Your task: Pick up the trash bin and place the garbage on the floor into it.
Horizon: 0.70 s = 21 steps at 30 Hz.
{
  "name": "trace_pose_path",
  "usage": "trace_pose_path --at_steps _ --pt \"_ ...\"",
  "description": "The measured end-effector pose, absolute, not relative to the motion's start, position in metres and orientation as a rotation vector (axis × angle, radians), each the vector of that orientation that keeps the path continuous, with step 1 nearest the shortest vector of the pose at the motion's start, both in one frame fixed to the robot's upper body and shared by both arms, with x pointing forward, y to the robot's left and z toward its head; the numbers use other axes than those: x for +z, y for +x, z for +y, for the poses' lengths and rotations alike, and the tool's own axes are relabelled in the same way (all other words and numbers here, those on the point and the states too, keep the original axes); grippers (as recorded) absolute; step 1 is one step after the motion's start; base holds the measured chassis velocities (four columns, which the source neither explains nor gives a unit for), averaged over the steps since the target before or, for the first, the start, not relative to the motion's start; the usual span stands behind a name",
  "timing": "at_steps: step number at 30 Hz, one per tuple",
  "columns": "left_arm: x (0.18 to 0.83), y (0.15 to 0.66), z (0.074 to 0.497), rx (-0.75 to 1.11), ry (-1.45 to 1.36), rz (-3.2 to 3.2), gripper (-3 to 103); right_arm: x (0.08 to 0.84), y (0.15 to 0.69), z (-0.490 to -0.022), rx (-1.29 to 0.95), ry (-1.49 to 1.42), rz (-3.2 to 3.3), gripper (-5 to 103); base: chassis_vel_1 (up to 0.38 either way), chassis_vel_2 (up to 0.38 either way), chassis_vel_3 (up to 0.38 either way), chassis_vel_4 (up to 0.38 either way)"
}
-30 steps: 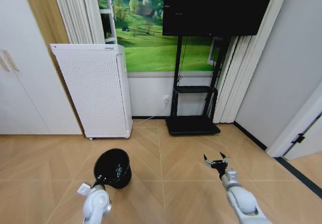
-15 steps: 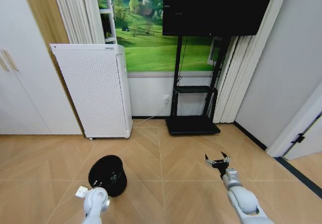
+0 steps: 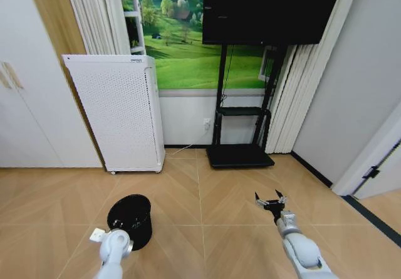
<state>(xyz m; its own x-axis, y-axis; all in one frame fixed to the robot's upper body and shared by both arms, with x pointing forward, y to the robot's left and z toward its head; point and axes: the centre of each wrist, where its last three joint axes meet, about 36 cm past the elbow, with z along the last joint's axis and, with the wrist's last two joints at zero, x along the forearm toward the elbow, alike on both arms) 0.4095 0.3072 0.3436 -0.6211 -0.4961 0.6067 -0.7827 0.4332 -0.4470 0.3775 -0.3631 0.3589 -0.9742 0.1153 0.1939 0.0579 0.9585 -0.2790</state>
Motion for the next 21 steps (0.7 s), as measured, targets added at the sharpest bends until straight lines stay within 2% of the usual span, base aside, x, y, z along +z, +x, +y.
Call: trace_pose_path --at_steps 1,2,4,5,8,9,10,12,16,18,21 --pt "0.345 0.409 0.309 0.985 1.052 -2.369 59 0.358 0.377 -0.363 0.403 -0.130 -2.900 100 0.000 0.000 0.000 0.000" --pt "0.345 0.409 0.309 0.985 1.052 -2.369 59 0.358 0.377 -0.363 0.403 -0.130 -2.900 100 0.000 0.000 0.000 0.000" --pt "0.350 0.405 0.315 0.892 0.918 -2.554 70 0.357 0.377 -0.364 0.400 -0.138 -2.897 100 0.000 0.000 0.000 0.000" --pt "0.350 0.405 0.315 0.892 0.918 -2.554 70 0.357 0.377 -0.364 0.400 -0.138 -2.897 100 0.000 0.000 0.000 0.000" --pt "0.355 0.392 0.319 0.637 0.689 -2.784 86 0.358 0.379 -0.364 0.393 -0.157 -2.904 100 0.000 0.000 0.000 0.000" --pt "0.355 0.392 0.319 0.637 0.689 -2.784 86 0.358 0.379 -0.364 0.393 -0.157 -2.904 100 0.000 0.000 0.000 0.000" --pt "0.356 0.389 0.318 0.536 0.612 -2.842 91 0.359 0.380 -0.365 0.389 -0.162 -2.908 100 0.000 0.000 0.000 0.000" --pt "0.359 0.386 0.315 0.457 0.519 -2.899 98 0.360 0.381 -0.366 0.388 -0.168 -2.911 100 0.000 0.000 0.000 0.000" --pt "0.363 0.379 0.307 0.324 0.358 -2.986 100 0.361 0.382 -0.367 0.381 -0.177 -2.914 100 0.000 0.000 0.000 0.000" --pt "0.364 0.372 0.294 0.131 0.204 -3.048 100 0.364 0.381 -0.366 0.371 -0.199 -2.925 100 0.000 0.000 0.000 0.000" --pt "0.365 0.365 0.278 0.056 0.067 -3.060 100 0.376 0.376 -0.365 0.315 -0.214 -2.947 100 0.000 0.000 0.000 0.000"
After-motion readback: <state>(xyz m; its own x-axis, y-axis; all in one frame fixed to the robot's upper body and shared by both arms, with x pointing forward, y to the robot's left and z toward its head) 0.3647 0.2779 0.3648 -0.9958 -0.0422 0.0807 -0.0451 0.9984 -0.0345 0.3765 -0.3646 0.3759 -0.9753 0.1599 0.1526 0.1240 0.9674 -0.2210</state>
